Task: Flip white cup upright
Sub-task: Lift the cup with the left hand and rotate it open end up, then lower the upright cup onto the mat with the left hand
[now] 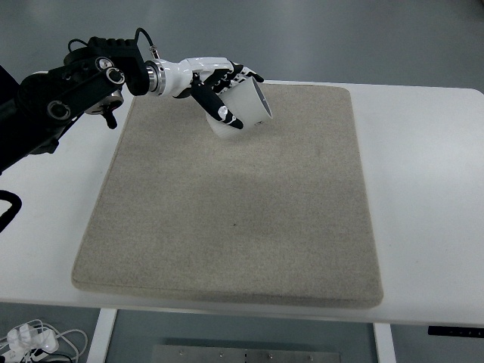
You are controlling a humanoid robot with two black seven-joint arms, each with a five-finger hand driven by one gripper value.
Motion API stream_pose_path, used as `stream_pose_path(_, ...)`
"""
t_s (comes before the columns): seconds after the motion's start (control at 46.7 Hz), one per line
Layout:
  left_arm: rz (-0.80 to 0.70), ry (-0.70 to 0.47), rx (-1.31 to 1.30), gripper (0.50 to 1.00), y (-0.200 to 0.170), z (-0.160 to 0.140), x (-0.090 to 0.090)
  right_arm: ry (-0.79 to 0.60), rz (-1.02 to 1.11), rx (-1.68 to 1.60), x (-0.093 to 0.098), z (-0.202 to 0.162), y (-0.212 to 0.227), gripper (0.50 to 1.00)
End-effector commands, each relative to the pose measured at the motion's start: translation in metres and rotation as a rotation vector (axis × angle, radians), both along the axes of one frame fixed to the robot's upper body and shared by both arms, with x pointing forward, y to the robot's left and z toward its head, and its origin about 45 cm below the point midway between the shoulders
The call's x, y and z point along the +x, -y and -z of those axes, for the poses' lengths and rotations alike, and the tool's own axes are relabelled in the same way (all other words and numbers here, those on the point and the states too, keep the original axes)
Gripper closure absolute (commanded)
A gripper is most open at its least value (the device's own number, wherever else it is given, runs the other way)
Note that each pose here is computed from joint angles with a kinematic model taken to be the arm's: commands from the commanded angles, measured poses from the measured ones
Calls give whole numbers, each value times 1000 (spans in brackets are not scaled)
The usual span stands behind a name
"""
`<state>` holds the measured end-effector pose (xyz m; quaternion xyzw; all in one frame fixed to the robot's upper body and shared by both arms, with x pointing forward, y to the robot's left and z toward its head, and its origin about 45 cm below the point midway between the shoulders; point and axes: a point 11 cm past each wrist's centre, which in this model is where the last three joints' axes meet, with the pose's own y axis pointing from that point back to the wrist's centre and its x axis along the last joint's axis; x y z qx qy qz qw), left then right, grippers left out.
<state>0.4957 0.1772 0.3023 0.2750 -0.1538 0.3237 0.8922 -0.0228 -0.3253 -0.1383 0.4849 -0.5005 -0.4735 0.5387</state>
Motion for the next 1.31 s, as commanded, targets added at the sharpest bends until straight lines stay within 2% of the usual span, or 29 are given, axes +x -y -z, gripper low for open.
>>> stream_pose_path(0.0,-27,-1,-90,1000,-9,-1,3,0,0,0,0,0,0,548)
stream_pose_path(0.193,-61,33,-240,1000,-27,-1,7,0,0,0,0,0,0,548)
stream_pose_path(0.449,-91,60,-445,1000,-36,5,2,0,0,0,0,0,0,548)
stream_pose_path(0.77,-146,147,-598,1000,-65,20,-2,0,0,0,0,0,0,548)
stream_pose_path(1.284,-278,134,-559,1000,-54,81,-17,0,0,0,0,0,0,548)
